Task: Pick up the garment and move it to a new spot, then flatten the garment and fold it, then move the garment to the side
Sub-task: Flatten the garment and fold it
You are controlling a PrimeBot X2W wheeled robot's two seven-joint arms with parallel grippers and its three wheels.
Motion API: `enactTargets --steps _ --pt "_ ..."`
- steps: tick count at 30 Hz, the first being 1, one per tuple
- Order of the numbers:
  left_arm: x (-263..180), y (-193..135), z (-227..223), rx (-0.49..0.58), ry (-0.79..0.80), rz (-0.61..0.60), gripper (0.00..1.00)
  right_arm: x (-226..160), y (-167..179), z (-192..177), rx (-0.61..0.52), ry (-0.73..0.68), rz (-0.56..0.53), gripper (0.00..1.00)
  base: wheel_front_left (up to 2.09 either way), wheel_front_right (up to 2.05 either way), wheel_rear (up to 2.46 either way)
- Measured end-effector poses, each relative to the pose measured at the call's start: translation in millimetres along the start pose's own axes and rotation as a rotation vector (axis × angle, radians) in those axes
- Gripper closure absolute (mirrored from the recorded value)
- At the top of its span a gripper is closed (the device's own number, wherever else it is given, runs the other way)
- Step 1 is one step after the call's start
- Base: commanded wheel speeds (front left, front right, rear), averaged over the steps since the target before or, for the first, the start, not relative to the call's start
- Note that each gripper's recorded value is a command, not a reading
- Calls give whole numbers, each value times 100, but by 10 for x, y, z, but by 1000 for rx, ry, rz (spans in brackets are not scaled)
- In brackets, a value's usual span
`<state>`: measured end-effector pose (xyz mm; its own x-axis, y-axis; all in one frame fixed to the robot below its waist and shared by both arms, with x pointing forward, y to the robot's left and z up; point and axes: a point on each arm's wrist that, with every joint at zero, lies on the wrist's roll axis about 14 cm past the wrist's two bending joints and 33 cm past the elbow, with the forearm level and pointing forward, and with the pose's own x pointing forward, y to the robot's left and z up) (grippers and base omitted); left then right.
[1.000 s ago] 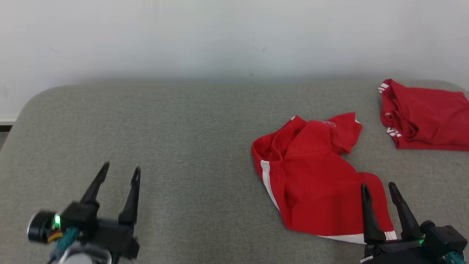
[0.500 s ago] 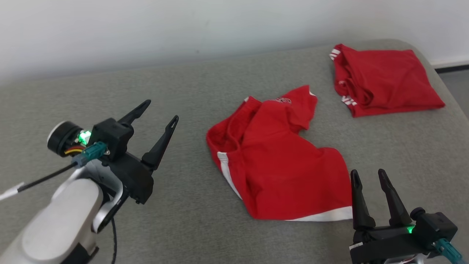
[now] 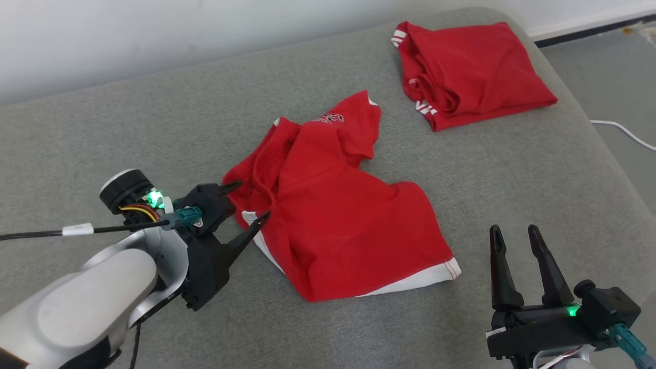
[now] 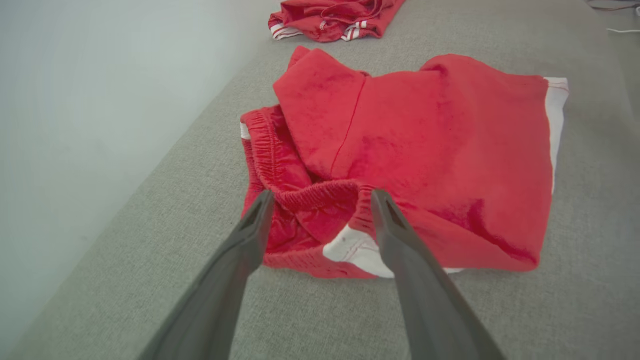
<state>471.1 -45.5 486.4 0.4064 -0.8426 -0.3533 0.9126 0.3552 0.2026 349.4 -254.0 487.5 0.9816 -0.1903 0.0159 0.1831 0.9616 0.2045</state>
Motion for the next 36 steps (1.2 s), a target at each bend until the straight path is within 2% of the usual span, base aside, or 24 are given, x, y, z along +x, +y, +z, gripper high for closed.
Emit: enactTargets --steps 9,10,11,12,15,20,30,36 --pt "176 -184 -138 25 72 -99 0 -59 -135 -7 -10 8 -47 0 0 0 0" --pt "186 -213 -186 21 98 -107 54 -60 -144 -6 -11 8 -50 0 0 0 0" --pt "190 -255 -246 14 119 -116 66 -63 -151 -5 -11 8 -53 0 0 0 0" --pt "190 -297 -299 9 136 -126 100 -65 -162 -5 -12 8 -56 0 0 0 0" --pt "169 -343 -398 1 171 -134 100 -61 -181 9 -13 4 -62 0 0 0 0" --pt "83 -241 -373 -20 133 -94 100 -29 -144 3 -8 2 -50 0 0 0 0" --pt "-343 166 -205 -141 -27 104 100 96 122 -79 -6 19 52 0 0 0 0" --pt "-687 83 -310 -241 -83 221 100 169 291 -109 -4 23 114 0 0 0 0"
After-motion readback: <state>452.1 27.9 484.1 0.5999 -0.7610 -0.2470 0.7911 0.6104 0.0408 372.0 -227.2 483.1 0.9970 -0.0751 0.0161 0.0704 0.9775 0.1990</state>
